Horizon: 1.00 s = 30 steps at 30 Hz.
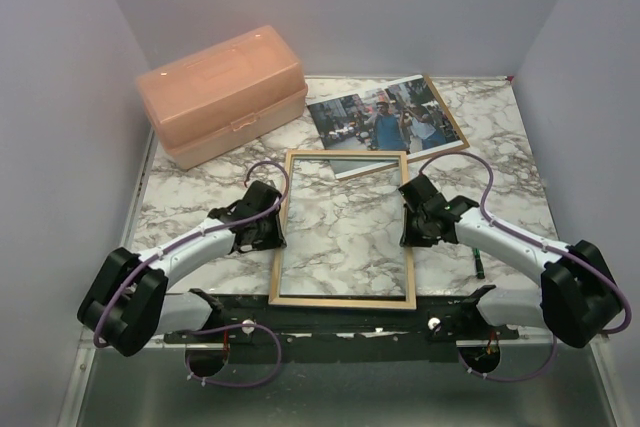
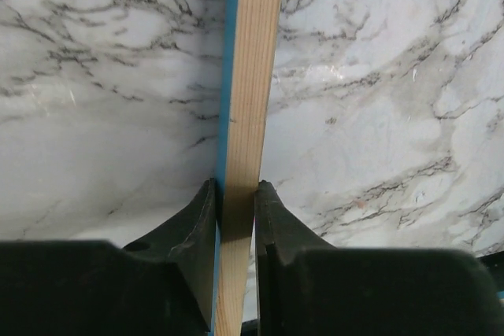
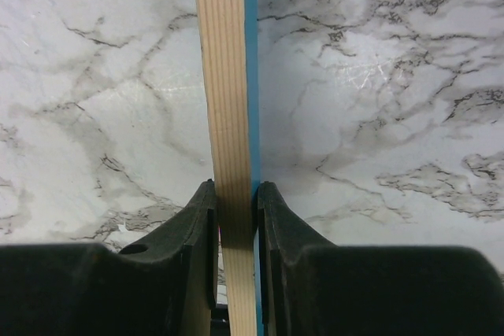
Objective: Put the photo into the frame
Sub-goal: Turn over the photo frame at the center of the board.
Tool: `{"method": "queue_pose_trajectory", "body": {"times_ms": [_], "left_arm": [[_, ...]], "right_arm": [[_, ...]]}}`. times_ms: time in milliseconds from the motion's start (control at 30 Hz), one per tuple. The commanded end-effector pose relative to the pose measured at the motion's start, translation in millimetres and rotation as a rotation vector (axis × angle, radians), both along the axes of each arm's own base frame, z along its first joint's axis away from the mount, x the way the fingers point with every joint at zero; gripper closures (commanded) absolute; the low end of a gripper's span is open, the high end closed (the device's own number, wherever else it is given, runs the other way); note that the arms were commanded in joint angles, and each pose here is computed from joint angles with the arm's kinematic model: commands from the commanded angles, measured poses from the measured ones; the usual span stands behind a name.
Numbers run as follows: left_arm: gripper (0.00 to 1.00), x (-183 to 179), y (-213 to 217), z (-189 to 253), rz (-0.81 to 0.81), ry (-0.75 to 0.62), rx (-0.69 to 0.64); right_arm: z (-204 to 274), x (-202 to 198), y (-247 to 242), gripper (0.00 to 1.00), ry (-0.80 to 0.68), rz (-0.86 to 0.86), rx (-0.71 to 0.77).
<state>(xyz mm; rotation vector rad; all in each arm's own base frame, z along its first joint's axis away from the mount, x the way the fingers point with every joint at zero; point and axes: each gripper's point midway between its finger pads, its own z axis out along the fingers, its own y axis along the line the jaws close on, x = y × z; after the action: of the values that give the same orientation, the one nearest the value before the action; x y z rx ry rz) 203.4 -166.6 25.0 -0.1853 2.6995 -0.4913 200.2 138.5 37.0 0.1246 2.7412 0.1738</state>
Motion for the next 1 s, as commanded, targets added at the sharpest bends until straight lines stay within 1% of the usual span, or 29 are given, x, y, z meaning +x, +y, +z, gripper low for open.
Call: {"method": "queue_pose_trajectory", "body": {"times_ms": [0, 67, 300, 433, 500, 667, 700, 767, 833, 967], "left_arm": [[0.97, -25.8, -8.7, 7.6, -0.013, 0.051, -0.008], [1.0, -31.8, -9.0, 10.2, -0.013, 0.048, -0.004], [1.0, -45.5, -0.3, 9.0, 0.028, 0.043, -0.002], [1.0, -44.5, -0.4, 10.9, 0.028, 0.031, -0.01], [1.0, -43.7, -0.1, 12.3, 0.03, 0.027, -0.014], [1.0, -44.5, 2.0, 15.7, 0.028, 0.007, -0.025], [1.0, -45.6, 1.5, 16.8, 0.024, 0.004, -0.034], [1.0, -48.5, 0.5, 18.1, 0.01, 0.001, -0.048], [1.0, -53.1, -0.2, 18.6, -0.005, 0.004, -0.064], [1.0, -62.8, 1.1, 15.4, -0.027, 0.011, -0.085]], "right_arm": [[4.4, -5.7, 18.9, 1.0, 0.012, -0.018, 0.122], [3.6, -11.2, 20.5, 0.99, 0.023, -0.023, 0.146], [1.8, -17.8, 18.5, 0.98, 0.023, -0.06, 0.173], [-0.7, -15.8, 19.4, 0.9, 0.024, -0.066, 0.17], [-1.7, -13.9, 19.0, 0.82, 0.024, -0.075, 0.164], [3.7, -7.6, 23.3, 0.51, 0.013, -0.077, 0.173], [5.5, -6.4, 24.1, 0.48, 0.008, -0.076, 0.176], [8.6, -5.2, 25.7, 0.44, 0.008, -0.078, 0.182], [11.2, -5.2, 24.6, 0.34, 0.008, -0.084, 0.177], [19.4, -2.4, 20.0, 0.22, -0.016, -0.106, 0.164]]}}
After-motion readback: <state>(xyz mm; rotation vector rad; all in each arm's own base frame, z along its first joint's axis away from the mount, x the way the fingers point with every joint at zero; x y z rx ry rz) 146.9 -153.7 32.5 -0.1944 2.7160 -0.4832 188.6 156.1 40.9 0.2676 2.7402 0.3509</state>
